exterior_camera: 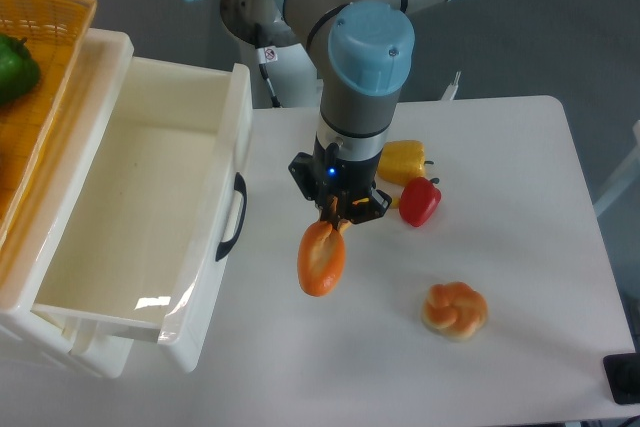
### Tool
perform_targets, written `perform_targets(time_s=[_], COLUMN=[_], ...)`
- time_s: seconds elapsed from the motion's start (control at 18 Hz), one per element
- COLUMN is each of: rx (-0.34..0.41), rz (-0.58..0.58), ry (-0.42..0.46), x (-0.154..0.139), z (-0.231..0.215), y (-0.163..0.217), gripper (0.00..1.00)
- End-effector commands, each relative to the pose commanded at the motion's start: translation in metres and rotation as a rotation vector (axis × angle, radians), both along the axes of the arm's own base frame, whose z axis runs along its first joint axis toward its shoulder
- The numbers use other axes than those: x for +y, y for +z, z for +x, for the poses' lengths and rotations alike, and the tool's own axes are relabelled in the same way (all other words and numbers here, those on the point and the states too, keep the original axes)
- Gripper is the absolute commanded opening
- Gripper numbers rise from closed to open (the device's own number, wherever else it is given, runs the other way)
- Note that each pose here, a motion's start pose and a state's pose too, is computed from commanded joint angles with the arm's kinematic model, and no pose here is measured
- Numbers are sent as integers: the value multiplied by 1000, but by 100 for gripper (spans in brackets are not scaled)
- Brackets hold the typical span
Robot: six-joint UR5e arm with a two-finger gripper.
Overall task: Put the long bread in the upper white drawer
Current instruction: 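Lift the held orange long bread and carry it toward the open white drawer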
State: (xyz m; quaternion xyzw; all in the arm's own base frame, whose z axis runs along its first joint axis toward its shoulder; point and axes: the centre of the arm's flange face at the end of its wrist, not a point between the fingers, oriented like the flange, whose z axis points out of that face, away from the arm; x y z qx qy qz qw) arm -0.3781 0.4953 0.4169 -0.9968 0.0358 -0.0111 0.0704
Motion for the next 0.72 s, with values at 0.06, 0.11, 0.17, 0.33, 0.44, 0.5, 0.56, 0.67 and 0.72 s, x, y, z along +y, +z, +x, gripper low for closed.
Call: perform_targets(time_s=[0.06,0.11,0.17,0.33,0.44,0.5,0.56,0.67,0.72], rx=[1,0,3,18,12,0,-12,-16,-21], rz=[-5,-6,-3,8,3,-1,-12,-13,-13], ry=[2,2,5,8,17,47,75,107,128], x=[0,-1,0,-4,-9,-13,-14,-16,-18], z=[1,1,1,4,4,8,9,15,18], y=[-2,-3,0,14,21,35,39,51,58], gripper=[0,0,0,0,0,0,0,0,0])
